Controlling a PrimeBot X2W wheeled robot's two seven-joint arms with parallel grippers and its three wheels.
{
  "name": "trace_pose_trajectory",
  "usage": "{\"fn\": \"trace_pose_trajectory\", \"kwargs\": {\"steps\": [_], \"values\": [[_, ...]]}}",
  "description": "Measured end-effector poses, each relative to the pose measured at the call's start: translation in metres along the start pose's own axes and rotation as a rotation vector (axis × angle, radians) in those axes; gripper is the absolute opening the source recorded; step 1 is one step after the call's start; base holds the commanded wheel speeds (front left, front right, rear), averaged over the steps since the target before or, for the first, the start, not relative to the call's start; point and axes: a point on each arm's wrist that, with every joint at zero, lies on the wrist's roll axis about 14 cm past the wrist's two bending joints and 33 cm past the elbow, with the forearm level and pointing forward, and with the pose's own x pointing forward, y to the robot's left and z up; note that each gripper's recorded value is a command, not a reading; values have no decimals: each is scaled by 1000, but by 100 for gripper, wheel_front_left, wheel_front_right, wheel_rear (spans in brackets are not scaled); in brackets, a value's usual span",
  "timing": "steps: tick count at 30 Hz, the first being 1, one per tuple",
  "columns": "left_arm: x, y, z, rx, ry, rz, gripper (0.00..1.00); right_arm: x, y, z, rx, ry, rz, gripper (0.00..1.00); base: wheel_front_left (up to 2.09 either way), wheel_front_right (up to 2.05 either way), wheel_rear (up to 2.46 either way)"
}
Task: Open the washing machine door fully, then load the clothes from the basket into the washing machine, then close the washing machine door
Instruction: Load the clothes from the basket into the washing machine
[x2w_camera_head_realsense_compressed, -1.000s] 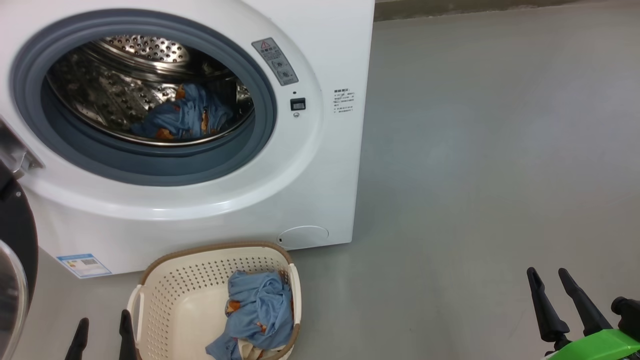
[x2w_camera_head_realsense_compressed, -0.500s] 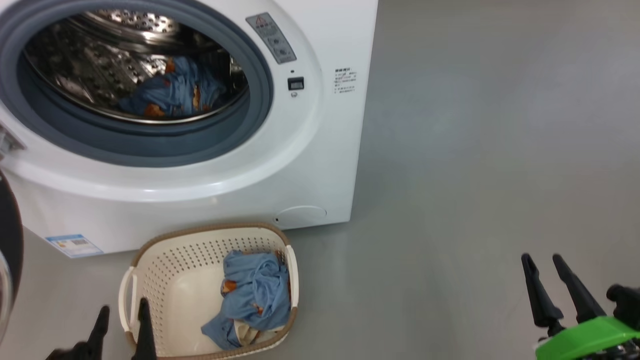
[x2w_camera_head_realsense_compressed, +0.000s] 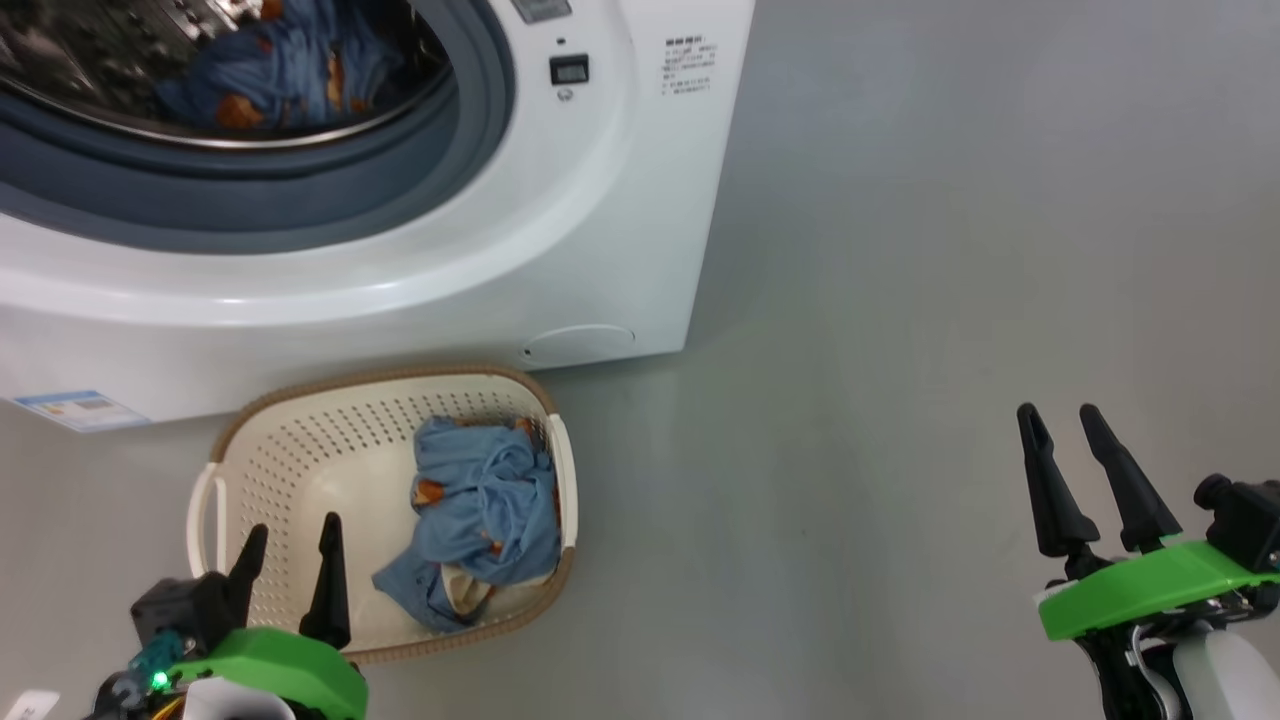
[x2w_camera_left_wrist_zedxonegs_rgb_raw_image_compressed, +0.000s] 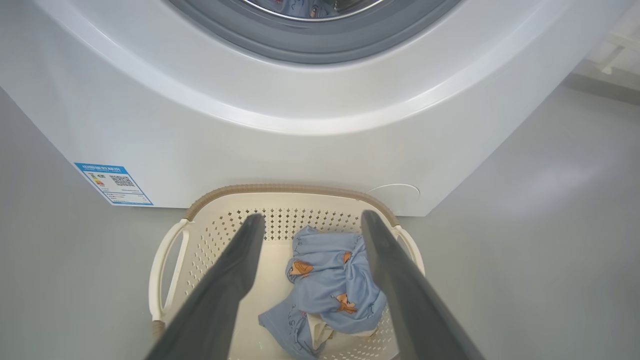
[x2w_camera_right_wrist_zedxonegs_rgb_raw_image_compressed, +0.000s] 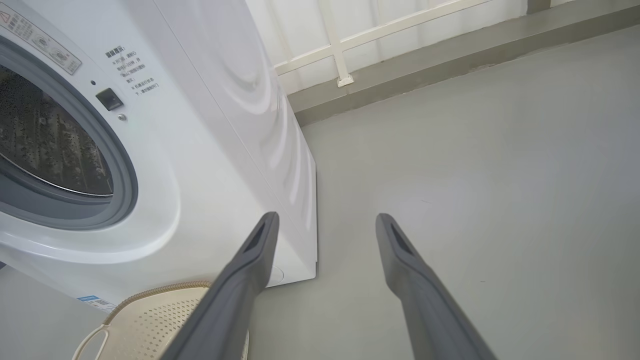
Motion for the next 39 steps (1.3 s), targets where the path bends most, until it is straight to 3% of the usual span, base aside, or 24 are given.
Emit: {"fn": "trace_pose_trajectory", "kwargs": {"steps": [27, 39], "values": [[93, -29, -138, 88, 437, -211, 100, 54, -29, -51, 5, 95, -82, 100, 0, 0, 0], [117, -22, -186, 107, 568, -245, 100, 78, -33, -79, -11, 144, -70, 100, 0, 0, 0]]}}
